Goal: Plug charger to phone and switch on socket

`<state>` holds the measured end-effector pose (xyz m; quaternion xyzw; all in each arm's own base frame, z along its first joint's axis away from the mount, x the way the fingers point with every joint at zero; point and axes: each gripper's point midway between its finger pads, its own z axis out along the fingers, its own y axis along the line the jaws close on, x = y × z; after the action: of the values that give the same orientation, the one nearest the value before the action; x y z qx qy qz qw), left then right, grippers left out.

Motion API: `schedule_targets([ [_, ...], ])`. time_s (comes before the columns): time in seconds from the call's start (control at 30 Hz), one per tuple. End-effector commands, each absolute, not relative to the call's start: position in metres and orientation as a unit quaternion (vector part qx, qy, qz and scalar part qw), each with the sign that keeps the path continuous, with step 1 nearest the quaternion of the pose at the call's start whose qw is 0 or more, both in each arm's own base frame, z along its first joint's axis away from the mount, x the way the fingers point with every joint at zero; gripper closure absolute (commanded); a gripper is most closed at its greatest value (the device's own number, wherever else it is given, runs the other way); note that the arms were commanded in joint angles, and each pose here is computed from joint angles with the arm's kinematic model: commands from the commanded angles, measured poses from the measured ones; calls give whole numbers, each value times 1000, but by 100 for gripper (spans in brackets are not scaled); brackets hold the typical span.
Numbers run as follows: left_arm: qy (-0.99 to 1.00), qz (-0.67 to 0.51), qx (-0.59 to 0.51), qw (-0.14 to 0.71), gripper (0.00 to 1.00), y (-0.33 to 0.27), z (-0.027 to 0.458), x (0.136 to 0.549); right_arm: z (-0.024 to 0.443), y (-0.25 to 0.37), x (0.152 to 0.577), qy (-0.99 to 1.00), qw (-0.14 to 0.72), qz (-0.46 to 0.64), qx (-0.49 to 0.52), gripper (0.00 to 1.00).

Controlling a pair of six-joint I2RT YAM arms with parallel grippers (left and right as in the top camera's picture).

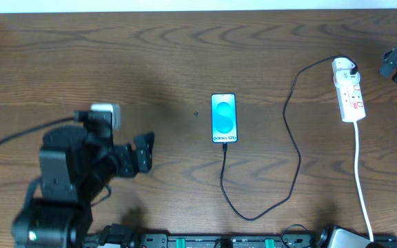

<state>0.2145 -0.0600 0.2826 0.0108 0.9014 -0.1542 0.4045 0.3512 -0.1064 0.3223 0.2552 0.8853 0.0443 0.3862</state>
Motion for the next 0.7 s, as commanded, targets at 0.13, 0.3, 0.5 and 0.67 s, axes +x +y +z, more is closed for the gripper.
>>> schedule_targets([
  [0.13, 855, -140, 5, 500, 5, -47, 266, 207, 323, -108, 351, 883, 386, 43, 263, 1],
  [0.3, 803, -131, -4, 582, 5, -36, 265, 206, 323, -108, 351, 883, 386, 43, 263, 1],
  [0.5, 741, -116, -11, 661, 5, -26, 271, 209, 323, -108, 351, 883, 386, 43, 263, 1],
  [0.67, 686, -103, -13, 720, 5, -19, 282, 215, 323, -108, 351, 883, 386, 43, 263, 1],
])
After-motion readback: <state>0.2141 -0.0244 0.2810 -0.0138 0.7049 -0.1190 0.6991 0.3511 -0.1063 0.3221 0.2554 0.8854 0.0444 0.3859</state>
